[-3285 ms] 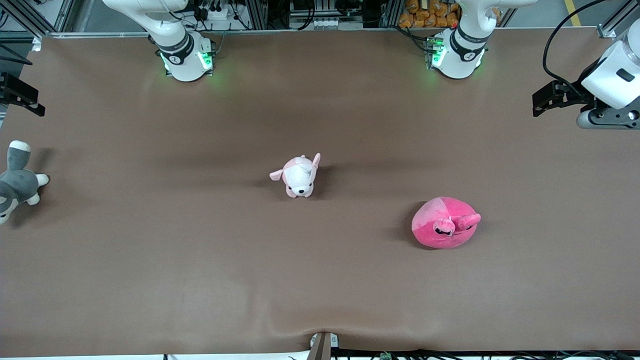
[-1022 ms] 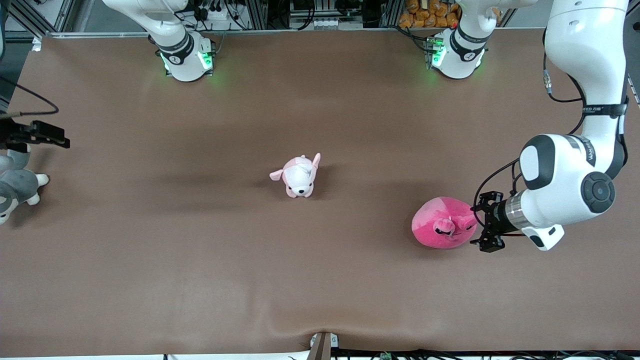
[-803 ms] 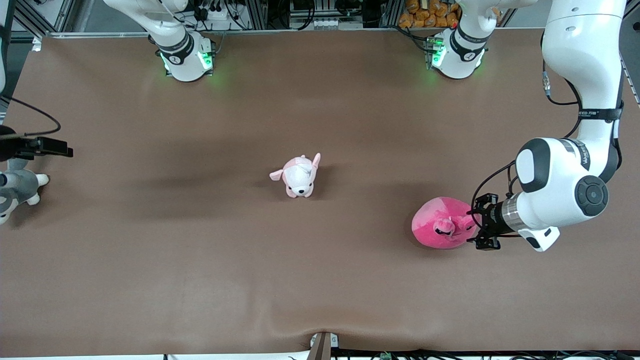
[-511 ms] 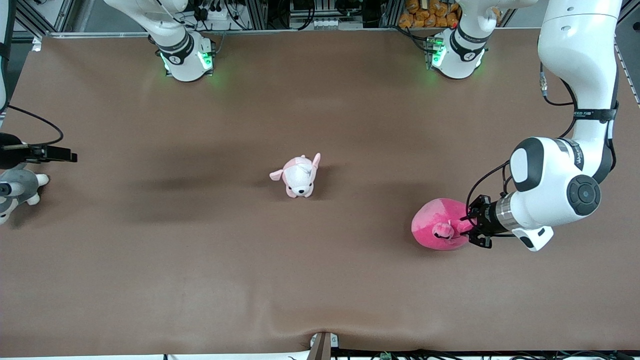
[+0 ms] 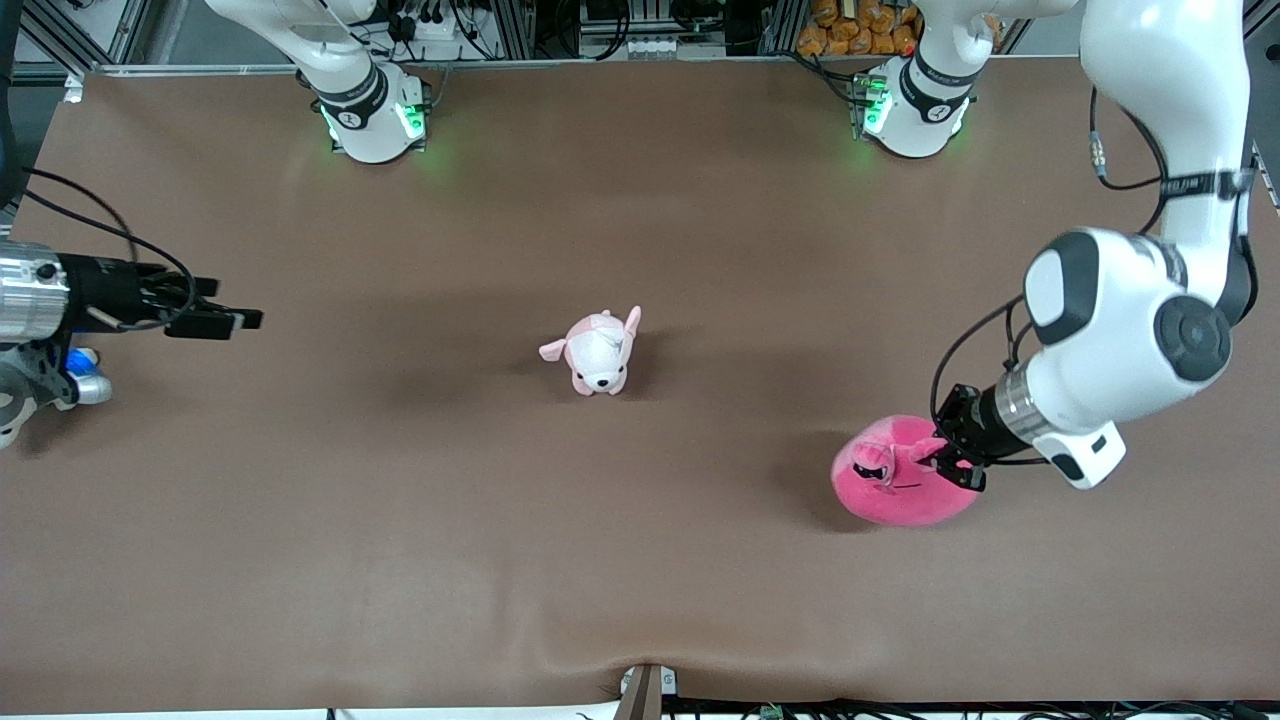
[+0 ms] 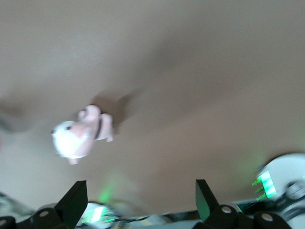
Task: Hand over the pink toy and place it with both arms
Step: 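Carry the pink plush to mid-table while the right gripper reaches toward it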
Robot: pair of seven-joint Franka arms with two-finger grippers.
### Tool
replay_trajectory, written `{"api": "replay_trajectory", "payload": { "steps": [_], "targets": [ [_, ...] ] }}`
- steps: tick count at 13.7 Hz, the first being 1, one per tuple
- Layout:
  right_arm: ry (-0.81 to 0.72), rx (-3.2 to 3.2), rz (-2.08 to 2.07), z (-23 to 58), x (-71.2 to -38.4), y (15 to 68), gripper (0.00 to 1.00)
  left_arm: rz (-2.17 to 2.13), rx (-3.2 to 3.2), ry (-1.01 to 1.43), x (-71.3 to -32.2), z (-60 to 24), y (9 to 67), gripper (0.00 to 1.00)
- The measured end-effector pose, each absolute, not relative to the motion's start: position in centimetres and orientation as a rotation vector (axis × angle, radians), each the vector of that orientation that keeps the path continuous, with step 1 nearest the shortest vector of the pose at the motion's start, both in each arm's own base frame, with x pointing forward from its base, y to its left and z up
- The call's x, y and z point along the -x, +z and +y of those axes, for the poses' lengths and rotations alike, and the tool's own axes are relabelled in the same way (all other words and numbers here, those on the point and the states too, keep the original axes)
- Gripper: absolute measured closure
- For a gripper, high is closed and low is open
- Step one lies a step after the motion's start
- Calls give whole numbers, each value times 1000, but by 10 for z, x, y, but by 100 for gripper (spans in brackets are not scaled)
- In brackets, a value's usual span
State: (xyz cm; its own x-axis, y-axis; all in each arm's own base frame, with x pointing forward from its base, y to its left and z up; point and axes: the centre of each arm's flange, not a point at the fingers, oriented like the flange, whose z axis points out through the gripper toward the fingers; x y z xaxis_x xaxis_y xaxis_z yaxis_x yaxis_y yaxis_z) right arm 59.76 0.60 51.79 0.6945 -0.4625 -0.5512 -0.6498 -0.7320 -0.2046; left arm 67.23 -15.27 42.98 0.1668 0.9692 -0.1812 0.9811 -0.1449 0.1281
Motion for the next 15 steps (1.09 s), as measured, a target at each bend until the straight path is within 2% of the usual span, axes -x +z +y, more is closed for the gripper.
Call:
{"api": "replay_trajectory", "payload": {
  "steps": [5, 10, 15],
  "targets": [
    [851, 2233, 1365, 105, -601, 552, 0, 1892, -2151, -41, -626, -246, 516, 87],
    [832, 2046, 1665, 186, -605, 562, 0, 1897, -2042, -70, -583, -338, 575, 87],
    [807, 1915, 1837, 261, -605, 548, 0, 1875, -2006, -123, -541, -417, 587, 87]
  ]
}}
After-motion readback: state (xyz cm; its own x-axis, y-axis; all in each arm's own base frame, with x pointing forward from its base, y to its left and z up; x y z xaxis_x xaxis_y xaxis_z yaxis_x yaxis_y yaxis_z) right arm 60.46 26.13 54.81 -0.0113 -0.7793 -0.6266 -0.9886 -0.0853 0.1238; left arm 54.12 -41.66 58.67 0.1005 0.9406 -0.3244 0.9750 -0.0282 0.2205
